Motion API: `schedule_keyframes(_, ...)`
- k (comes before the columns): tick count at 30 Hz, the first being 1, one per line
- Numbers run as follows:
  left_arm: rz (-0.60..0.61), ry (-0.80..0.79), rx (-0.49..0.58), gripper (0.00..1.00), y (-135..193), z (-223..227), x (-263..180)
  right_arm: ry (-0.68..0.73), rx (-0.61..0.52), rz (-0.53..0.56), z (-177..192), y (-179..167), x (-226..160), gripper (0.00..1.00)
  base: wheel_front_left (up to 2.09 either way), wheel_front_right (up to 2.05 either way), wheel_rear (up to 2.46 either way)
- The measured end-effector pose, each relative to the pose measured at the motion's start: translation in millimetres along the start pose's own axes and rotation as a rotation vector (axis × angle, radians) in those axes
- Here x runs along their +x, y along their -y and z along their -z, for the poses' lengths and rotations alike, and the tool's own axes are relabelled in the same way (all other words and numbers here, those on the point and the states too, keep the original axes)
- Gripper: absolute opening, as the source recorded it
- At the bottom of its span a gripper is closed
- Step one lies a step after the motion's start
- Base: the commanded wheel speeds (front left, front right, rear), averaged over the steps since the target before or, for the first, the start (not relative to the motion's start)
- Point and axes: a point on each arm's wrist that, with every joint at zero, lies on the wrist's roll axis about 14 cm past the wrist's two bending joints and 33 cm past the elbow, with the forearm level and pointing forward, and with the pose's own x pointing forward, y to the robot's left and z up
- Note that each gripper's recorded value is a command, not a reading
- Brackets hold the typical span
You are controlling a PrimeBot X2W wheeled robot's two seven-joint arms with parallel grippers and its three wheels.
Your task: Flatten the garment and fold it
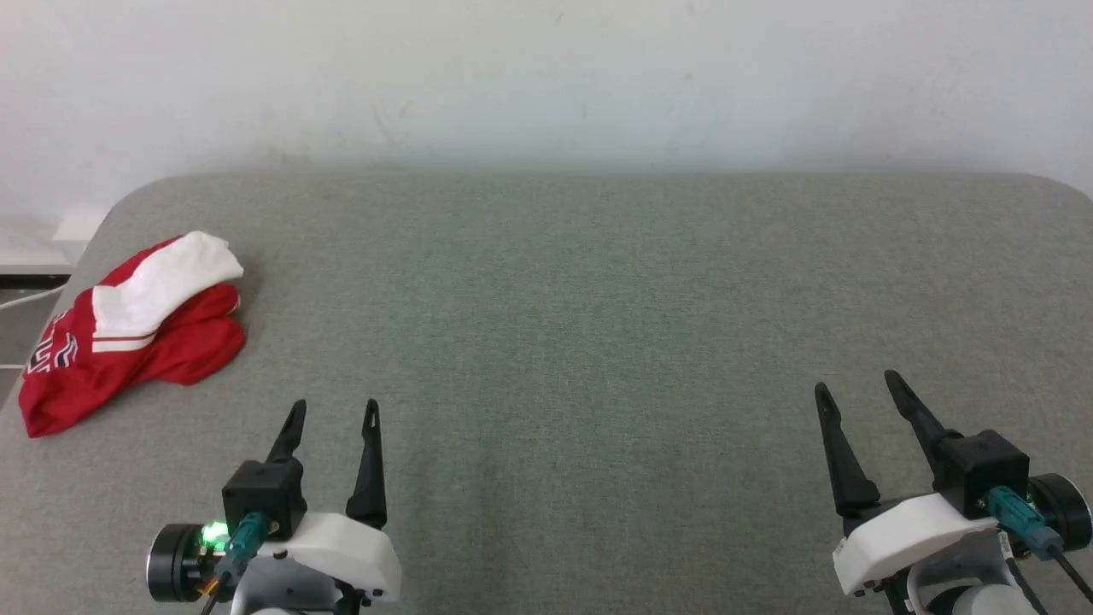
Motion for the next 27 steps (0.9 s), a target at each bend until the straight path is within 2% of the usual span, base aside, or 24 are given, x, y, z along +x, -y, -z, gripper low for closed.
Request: schedule_keyframes(27,-0.152,0.038,-0.007,1.0,-47,-2,-36,0.046,0.034,-0.169,-5,-55,20,1.0,0.0,0.0,0.0)
